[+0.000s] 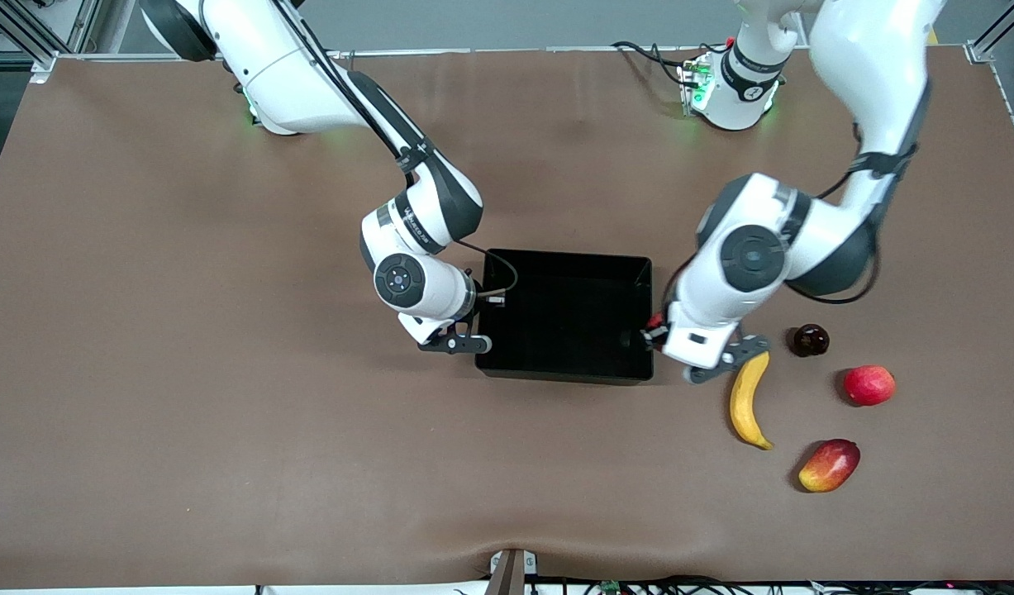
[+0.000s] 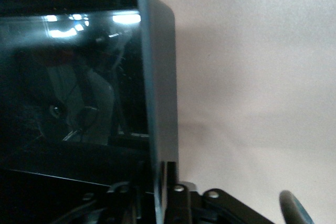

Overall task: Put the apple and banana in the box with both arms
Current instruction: 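Drag the black box with the right gripper while the left gripper carries the apple, then release the box with the right gripper while the left gripper lowers the apple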

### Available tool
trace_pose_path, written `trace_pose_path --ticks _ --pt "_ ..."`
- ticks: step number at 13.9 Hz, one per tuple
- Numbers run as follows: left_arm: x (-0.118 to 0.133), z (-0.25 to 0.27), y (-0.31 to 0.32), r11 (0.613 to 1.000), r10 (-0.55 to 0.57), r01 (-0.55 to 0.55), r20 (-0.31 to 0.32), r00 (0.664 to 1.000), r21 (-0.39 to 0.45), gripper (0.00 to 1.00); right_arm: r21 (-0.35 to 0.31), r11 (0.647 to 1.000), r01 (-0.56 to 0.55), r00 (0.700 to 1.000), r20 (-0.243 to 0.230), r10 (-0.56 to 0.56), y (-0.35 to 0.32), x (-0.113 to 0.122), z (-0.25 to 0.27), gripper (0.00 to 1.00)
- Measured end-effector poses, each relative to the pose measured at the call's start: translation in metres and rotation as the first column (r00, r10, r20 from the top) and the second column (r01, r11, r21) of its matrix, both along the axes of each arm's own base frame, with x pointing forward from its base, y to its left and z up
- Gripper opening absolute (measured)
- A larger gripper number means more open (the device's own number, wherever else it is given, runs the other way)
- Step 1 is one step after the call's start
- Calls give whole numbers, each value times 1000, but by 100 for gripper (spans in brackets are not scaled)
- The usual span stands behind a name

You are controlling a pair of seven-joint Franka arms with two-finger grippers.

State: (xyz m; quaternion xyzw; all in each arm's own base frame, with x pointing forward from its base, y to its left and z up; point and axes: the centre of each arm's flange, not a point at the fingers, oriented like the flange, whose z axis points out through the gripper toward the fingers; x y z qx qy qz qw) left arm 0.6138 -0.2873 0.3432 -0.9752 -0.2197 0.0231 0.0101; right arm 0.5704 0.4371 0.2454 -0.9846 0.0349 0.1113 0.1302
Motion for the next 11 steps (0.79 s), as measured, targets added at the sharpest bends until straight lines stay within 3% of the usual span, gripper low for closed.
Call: trace_pose_path --ticks 2,7,11 --pt "-12 -21 -32 1000 9 -10 -8 1000 -11 68 14 1000 3 1000 21 -4 0 12 20 47" --pt "-43 -76 -86 1000 -4 3 -59 998 -18 68 3 1000 28 998 -64 -28 -64 63 101 99" --pt "-57 -111 -97 999 -33 32 -94 995 -10 68 -3 995 99 990 -106 -98 -144 98 142 100"
